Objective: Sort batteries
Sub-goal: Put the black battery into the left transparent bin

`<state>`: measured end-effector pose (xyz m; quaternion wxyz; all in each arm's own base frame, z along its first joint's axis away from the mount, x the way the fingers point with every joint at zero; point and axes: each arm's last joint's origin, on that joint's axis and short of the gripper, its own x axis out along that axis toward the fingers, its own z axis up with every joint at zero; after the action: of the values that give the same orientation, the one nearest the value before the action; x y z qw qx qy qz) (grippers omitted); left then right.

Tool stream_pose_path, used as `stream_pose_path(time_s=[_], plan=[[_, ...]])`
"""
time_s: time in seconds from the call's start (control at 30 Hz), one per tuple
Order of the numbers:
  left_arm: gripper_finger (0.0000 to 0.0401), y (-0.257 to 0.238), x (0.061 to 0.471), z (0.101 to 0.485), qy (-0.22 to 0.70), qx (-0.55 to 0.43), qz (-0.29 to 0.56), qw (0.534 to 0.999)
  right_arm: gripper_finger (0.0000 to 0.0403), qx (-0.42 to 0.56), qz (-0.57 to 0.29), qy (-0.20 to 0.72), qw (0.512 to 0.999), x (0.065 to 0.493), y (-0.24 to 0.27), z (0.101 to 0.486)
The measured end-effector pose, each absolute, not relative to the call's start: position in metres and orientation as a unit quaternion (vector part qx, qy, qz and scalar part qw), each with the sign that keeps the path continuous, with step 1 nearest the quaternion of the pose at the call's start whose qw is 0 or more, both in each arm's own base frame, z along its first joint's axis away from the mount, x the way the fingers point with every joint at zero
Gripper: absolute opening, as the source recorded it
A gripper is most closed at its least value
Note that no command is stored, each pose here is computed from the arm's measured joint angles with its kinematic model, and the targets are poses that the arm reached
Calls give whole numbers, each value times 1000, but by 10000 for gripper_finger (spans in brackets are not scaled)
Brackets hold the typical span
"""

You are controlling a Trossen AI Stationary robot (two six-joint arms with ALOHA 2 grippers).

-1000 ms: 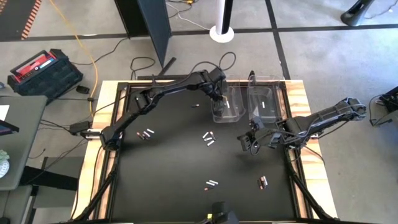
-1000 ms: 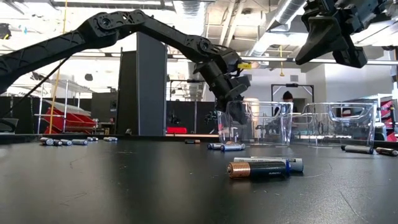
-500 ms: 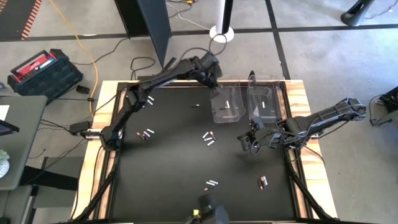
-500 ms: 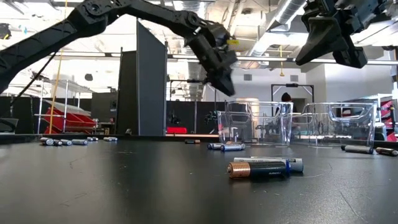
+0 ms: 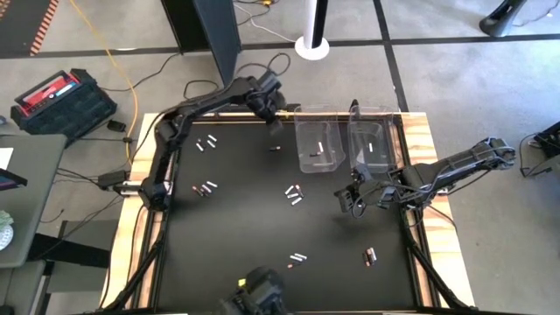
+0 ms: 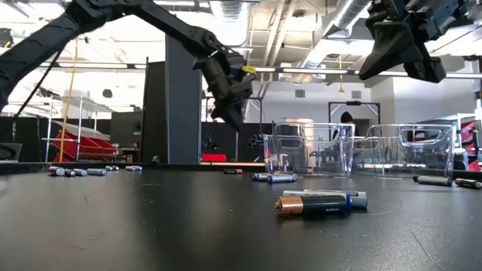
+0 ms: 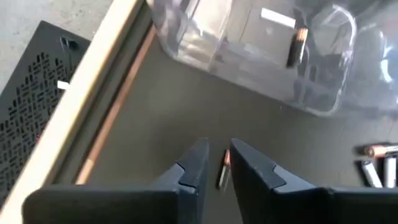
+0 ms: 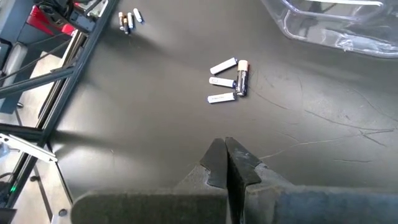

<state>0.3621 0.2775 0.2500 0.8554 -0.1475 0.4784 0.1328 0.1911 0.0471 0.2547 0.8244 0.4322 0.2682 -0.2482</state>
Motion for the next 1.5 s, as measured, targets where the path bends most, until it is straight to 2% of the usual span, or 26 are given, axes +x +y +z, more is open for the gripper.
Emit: stream_pose_path(time_s=[0.3, 0.57, 0.7, 1.0, 1.1, 1.3, 1.5], plan=[[40, 244, 307, 230, 381, -119, 175, 900, 9, 425, -260, 264, 826, 190, 46, 254], [41, 227, 293, 203, 340, -49, 163, 925, 9, 428, -266, 260, 824, 191, 43, 254], [66, 224, 298, 193, 355, -48, 152, 921, 9, 433, -269, 257, 821, 191, 42, 254], [158, 207, 313, 180, 389, 19, 121, 913, 9, 437, -269, 255, 819, 192, 42, 254], [164, 205, 317, 176, 405, 45, 134, 903, 9, 437, -269, 255, 820, 192, 43, 255], [164, 205, 321, 149, 437, 26, 119, 891, 9, 440, -270, 254, 818, 192, 43, 255], [164, 209, 324, 138, 441, 24, 151, 884, 9, 443, -271, 253, 816, 192, 43, 255]])
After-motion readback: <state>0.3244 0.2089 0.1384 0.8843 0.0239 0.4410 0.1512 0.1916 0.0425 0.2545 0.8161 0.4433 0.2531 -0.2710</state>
